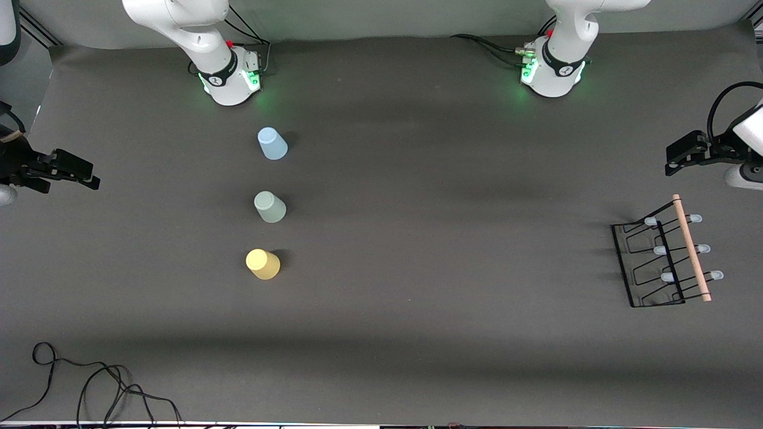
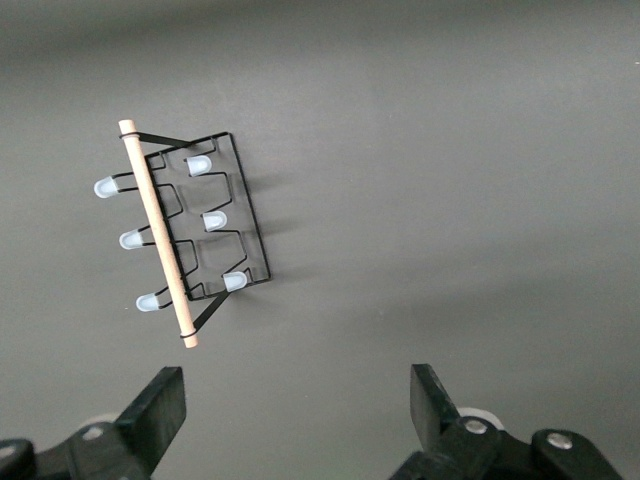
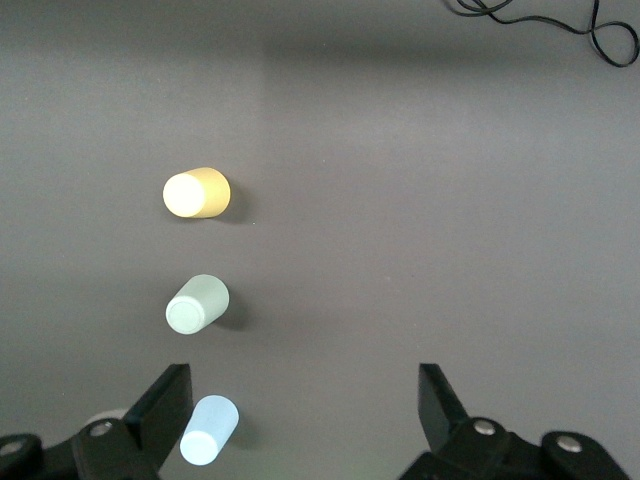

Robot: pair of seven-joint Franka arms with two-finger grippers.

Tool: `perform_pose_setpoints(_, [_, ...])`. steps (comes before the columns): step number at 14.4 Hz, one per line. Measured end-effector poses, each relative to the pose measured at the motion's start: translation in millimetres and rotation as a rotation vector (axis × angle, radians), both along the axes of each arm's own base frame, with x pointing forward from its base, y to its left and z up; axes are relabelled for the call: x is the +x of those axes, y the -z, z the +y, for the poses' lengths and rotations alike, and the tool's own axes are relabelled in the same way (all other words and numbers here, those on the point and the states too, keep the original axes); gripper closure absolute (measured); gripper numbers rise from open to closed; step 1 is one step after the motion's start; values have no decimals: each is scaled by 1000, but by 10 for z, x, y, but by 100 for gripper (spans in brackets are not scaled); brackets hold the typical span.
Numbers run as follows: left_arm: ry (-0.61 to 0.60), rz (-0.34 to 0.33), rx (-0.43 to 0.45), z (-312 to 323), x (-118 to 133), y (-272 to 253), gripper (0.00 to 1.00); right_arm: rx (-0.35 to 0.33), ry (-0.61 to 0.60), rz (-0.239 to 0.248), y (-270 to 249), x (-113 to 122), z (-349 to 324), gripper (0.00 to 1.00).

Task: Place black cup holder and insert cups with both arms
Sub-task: 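Reach the left gripper down to the wooden rod of the rack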

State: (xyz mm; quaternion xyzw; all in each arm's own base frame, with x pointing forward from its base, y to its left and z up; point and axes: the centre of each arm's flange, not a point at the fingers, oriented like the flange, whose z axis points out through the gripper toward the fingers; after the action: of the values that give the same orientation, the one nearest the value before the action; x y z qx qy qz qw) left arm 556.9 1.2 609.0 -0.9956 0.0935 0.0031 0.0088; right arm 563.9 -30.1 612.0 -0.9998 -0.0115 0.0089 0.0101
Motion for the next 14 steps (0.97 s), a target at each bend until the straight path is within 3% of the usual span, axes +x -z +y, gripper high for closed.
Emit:
perform_pose_setpoints(3, [-3,21,-40,-44,-17,27,0,0,0,4,4,-5,1,0])
perform_pose_setpoints(9, [-30,39,-23,63,7,103,0,0,0,7,12,-3,2,0])
perform_pose_setpoints(14, [-126,113,19,680,308,786,0,1,0,28,44,-15,1,0])
